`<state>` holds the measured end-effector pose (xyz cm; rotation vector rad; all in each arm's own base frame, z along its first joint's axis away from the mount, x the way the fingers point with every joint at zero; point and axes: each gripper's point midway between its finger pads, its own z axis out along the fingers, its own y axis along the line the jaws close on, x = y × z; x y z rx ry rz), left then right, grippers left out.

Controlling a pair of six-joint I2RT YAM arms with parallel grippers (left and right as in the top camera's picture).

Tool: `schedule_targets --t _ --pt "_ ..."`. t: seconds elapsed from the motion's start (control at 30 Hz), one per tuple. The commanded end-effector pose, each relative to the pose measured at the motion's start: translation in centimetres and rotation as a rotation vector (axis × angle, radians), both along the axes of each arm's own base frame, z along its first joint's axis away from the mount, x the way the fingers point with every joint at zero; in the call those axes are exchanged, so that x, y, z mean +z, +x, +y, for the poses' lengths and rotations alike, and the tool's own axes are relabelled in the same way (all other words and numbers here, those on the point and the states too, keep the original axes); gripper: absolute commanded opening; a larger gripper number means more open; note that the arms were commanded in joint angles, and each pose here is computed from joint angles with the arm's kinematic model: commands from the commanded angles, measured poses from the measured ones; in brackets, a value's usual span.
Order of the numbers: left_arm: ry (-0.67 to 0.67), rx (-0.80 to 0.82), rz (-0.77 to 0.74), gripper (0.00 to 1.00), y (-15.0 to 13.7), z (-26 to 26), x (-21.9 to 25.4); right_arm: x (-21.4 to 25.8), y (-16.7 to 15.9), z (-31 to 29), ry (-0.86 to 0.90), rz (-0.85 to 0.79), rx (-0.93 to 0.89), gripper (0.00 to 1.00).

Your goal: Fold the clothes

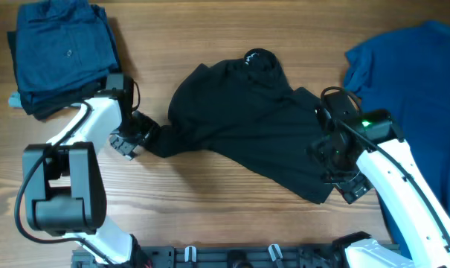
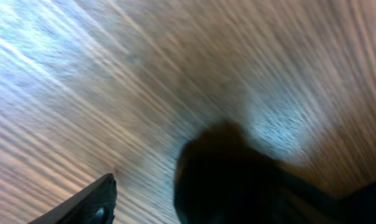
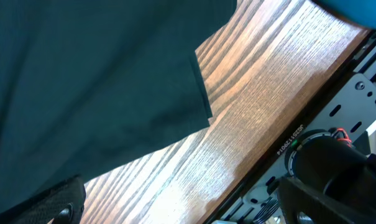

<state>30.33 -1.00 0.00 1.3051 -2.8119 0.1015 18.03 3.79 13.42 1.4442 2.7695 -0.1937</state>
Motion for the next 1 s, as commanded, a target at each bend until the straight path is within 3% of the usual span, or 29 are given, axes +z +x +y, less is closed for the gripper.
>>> schedule_targets --t 0.0,0.17,0.5,0.7,0.8,0.97 --pt "-0.037 -0.055 -0.001 0.68 0.3 -1.6 -0.2 -0.2 -0.4 0.2 0.016 0.022 -0.003 1.0" --pt "-0.051 -0.081 -0.004 0.63 0.3 -2.7 -0.3 -0.2 -0.4 0.2 0.016 0.026 -0.002 1.0" --pt "-0.062 -0.05 0.024 0.29 0.2 -2.9 -1.5 -1.1 -2.5 0.9 0.056 0.11 -0.072 1.0" --pt "-0.061 -0.051 0.02 0.28 0.3 -2.9 -1.5 -6.3 -5.2 2.7 0.174 0.212 -0.118 1.0" --pt "-0.061 -0.051 0.02 0.28 0.3 -2.9 -1.5 -7.5 -6.2 2.4 0.147 0.236 -0.206 1.0" --pt "-0.062 -0.052 0.021 0.29 0.3 -2.9 -1.5 -9.3 -4.6 1.8 0.111 0.141 -0.281 1.0"
